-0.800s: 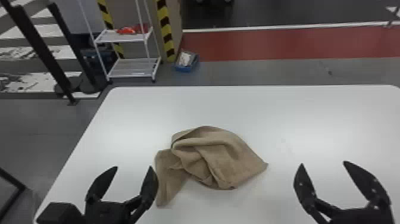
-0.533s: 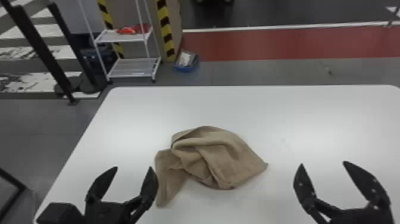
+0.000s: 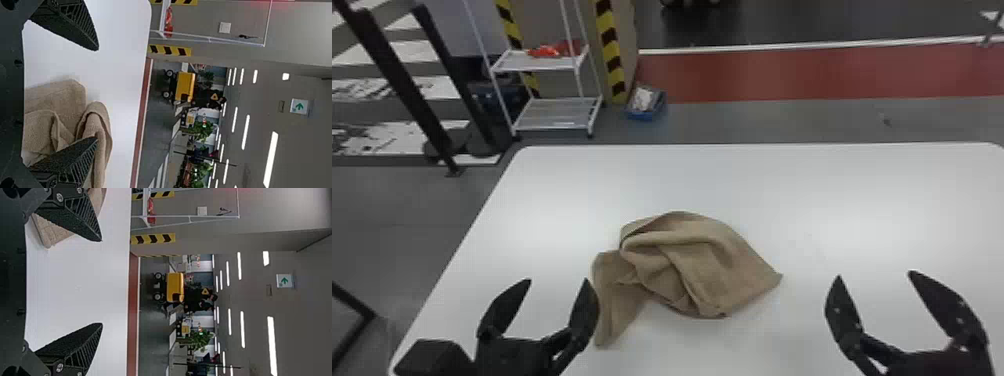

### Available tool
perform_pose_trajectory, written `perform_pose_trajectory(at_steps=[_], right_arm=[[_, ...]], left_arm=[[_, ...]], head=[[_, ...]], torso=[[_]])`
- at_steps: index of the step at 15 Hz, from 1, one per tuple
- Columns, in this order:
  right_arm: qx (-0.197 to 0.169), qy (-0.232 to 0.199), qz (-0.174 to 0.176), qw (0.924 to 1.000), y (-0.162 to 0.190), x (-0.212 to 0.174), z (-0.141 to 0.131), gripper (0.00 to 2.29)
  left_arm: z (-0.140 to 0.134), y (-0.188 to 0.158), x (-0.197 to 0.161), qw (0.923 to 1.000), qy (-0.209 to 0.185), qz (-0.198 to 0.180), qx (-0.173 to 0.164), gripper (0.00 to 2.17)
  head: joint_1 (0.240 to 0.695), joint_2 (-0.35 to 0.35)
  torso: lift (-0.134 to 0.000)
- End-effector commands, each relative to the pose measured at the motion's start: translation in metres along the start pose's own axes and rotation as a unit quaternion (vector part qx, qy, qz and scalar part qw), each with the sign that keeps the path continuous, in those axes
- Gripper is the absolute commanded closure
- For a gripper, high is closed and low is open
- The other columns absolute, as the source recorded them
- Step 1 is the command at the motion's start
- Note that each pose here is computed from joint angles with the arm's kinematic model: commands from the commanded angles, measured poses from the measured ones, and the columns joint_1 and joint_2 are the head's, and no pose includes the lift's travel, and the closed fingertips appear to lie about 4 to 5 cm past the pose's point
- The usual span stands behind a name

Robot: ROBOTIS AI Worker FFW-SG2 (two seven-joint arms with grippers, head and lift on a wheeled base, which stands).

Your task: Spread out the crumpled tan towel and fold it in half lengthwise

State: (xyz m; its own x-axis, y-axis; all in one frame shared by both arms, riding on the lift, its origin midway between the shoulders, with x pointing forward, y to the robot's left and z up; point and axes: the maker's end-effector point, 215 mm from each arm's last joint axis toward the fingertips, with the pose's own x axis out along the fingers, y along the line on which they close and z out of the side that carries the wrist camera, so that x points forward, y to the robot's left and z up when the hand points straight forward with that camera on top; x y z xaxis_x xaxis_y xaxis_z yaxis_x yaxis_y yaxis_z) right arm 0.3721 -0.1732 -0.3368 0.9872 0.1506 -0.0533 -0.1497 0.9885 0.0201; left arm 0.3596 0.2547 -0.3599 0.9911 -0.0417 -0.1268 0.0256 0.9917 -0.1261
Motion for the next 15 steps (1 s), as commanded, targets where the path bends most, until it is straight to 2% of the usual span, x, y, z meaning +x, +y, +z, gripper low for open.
perform_pose_trajectory(at_steps=[1, 2, 5, 7, 9, 12, 15], right_arm=[[0.000, 0.001, 0.001, 1.0000, 0.001, 0.000, -0.001, 0.12], [-0.011, 0.003, 0.002, 0.9999, 0.001, 0.000, -0.002, 0.12], [-0.074, 0.013, 0.034, 0.9966, 0.027, 0.003, -0.007, 0.12], [-0.074, 0.015, 0.048, 0.9960, 0.046, 0.006, -0.006, 0.12], [-0.067, 0.038, 0.077, 0.9940, 0.078, 0.015, -0.016, 0.13], [-0.084, 0.097, 0.116, 0.9849, 0.118, 0.032, -0.042, 0.13], [-0.112, 0.154, 0.146, 0.9707, 0.141, 0.035, -0.073, 0.15]], left_arm=[[0.000, 0.000, 0.000, 1.0000, 0.000, 0.000, 0.000, 0.07], [-0.001, -0.001, 0.000, 1.0000, 0.001, -0.001, -0.001, 0.07], [0.000, -0.001, 0.000, 1.0000, 0.000, -0.001, 0.000, 0.07], [-0.001, -0.001, 0.000, 1.0000, 0.001, 0.000, -0.001, 0.07], [-0.002, -0.001, 0.001, 1.0000, 0.002, -0.002, 0.000, 0.07], [-0.004, 0.001, 0.001, 0.9999, 0.009, -0.003, 0.003, 0.07], [-0.004, 0.004, 0.000, 1.0000, 0.010, -0.002, 0.002, 0.07]], head=[[0.695, 0.128], [0.695, 0.128], [0.695, 0.136], [0.695, 0.153], [0.695, 0.190], [0.695, 0.246], [0.695, 0.309]], torso=[[-0.123], [-0.123], [-0.123], [-0.123], [-0.123], [-0.123], [-0.123]])
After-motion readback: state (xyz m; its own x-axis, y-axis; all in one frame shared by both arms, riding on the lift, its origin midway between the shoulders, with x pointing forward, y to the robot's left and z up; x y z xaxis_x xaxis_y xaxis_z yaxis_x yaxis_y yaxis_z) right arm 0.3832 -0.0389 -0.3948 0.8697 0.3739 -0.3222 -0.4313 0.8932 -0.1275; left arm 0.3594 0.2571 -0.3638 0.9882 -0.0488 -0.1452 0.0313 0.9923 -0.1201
